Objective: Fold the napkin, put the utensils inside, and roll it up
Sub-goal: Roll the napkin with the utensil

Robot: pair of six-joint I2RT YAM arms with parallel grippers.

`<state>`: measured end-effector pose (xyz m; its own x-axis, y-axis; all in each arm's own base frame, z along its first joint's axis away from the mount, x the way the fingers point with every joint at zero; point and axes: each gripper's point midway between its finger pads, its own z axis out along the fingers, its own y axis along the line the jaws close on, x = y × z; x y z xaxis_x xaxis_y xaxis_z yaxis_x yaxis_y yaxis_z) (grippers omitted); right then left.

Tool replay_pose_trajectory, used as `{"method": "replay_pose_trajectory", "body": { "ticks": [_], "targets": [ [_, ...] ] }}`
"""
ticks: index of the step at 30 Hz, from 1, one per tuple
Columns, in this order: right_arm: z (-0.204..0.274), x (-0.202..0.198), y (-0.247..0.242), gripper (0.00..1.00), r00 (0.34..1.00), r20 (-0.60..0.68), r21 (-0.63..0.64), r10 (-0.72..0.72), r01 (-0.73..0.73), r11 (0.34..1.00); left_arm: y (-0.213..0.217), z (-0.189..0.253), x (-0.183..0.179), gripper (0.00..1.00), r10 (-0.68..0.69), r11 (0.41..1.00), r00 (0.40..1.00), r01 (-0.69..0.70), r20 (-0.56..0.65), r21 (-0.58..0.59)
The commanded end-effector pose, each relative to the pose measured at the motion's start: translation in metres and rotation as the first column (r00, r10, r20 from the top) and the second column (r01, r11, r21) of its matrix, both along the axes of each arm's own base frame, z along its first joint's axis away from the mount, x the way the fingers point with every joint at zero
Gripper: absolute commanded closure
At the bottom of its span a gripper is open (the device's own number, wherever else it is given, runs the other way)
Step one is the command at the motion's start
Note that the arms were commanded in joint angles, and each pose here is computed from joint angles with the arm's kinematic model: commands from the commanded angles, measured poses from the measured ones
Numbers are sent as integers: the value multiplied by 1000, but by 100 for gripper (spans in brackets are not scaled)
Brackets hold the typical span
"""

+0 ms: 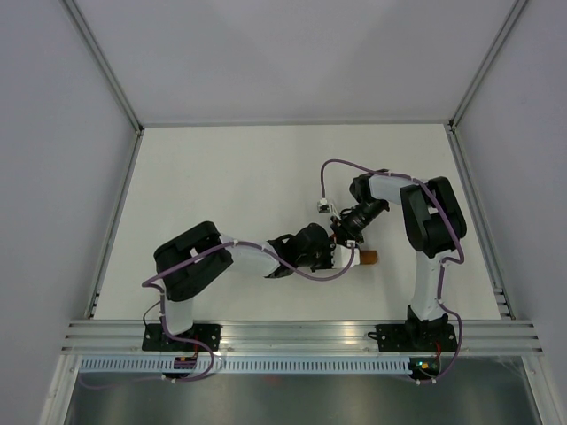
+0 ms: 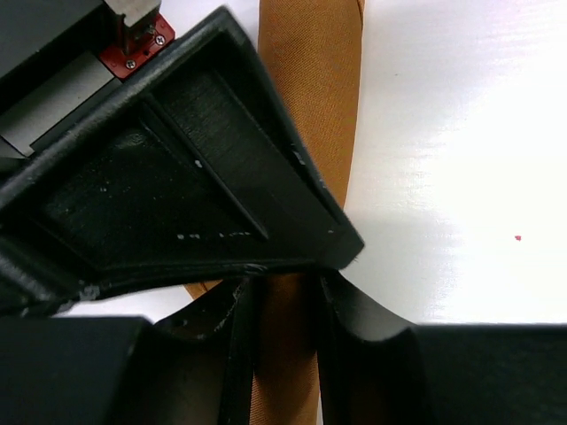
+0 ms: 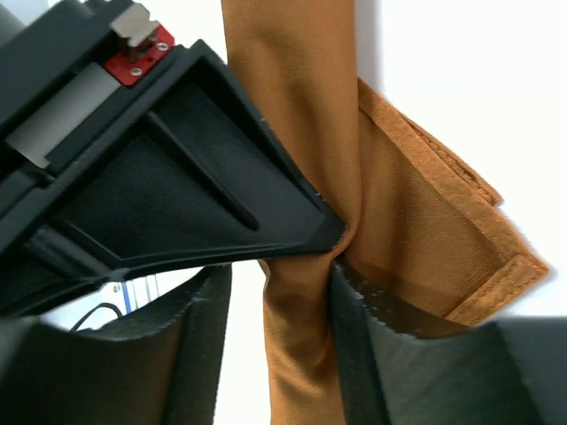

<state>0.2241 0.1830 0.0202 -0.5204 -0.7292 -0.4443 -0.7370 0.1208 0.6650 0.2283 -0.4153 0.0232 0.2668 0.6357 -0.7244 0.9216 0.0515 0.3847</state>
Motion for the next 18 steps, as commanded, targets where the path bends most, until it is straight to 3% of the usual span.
{"method": "replay_pose_trajectory", "body": {
  "ticks": [1,8,9,10,18],
  "targets": [
    [-23,32,-15,44,974,217,-77,67,-51,996,16,-36,-19,96,17,996,984,0,-178,93],
    [15,60,-19,38,941,334,-49,-45,65,997,14,-35,-23,98,34,997,952,-10,-304,81],
    [21,64,-21,13,932,358,-44,-65,86,995,15,-34,-21,98,40,997,949,-16,-312,78],
    [25,70,-25,2,925,364,-43,-106,130,991,15,-34,-20,98,43,996,945,-18,-323,82],
    [73,105,-46,2,796,526,62,-298,314,947,20,-39,-14,98,120,990,880,-71,-460,122]
  ]
}}
